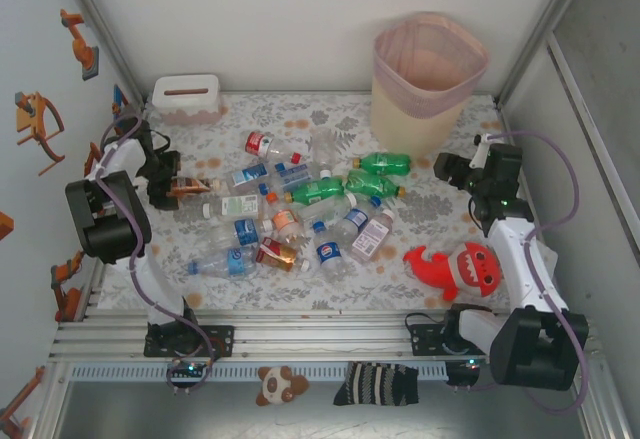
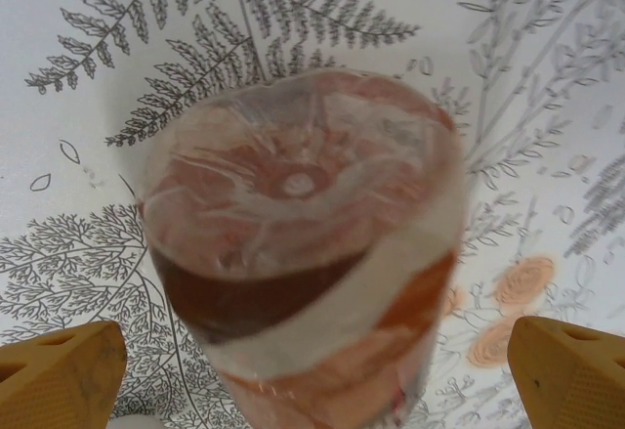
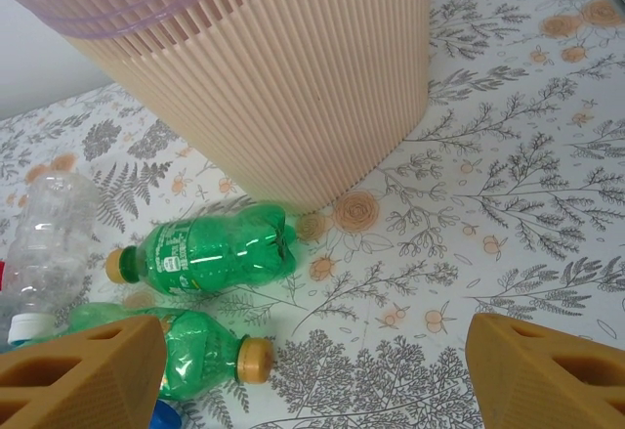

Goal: Put the plastic bottles in the bin

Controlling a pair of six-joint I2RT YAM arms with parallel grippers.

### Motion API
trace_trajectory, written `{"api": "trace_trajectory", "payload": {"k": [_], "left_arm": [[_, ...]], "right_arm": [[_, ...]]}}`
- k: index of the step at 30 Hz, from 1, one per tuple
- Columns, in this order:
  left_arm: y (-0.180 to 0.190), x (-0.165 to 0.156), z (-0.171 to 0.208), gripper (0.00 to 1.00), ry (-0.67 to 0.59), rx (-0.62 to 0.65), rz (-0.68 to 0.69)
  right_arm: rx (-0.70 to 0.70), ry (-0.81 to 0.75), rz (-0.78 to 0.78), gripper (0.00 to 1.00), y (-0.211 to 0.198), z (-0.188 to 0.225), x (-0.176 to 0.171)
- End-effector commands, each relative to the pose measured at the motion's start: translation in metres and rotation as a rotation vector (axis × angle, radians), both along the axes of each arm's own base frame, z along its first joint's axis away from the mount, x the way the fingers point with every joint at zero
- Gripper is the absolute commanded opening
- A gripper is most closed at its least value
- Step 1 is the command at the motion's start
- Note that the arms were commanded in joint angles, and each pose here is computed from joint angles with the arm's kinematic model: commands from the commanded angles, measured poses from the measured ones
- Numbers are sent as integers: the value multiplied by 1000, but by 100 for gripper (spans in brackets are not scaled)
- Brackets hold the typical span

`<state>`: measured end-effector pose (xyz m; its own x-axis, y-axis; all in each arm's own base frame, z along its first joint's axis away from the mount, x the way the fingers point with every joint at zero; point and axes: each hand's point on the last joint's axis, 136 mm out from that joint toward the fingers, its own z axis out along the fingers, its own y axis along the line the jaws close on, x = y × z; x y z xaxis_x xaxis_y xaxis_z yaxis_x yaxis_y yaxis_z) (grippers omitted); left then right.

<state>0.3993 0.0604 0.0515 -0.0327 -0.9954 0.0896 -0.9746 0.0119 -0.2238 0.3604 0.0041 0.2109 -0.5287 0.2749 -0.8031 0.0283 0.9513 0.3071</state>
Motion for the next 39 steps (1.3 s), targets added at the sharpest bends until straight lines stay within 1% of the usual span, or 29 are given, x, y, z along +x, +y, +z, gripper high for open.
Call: {"api": "trace_trajectory", "payload": {"k": [1,5,12,25,32,39], "left_arm": [[2,-7,-7,96,49,-44,52],[5,-8,-16,91,68,-42,61],[16,-15,-19,85,88,-8,78],[22,-14,-18,66,76,-4,92],[26,-14,1,59,30,35,82],[32,-13,37,54,-74,86,55]], "right_arm": [[-2,-46,-23,79,-4,22,1],[0,-49,-23,79,-3,24,0],[-7,-70,-27,78,-4,30,-3],[-8,-85,-34,77,-5,37,-7],[-12,-109,-36,77,-5,49,-11],[-15,-134,-33,77,-4,61,-15]]}}
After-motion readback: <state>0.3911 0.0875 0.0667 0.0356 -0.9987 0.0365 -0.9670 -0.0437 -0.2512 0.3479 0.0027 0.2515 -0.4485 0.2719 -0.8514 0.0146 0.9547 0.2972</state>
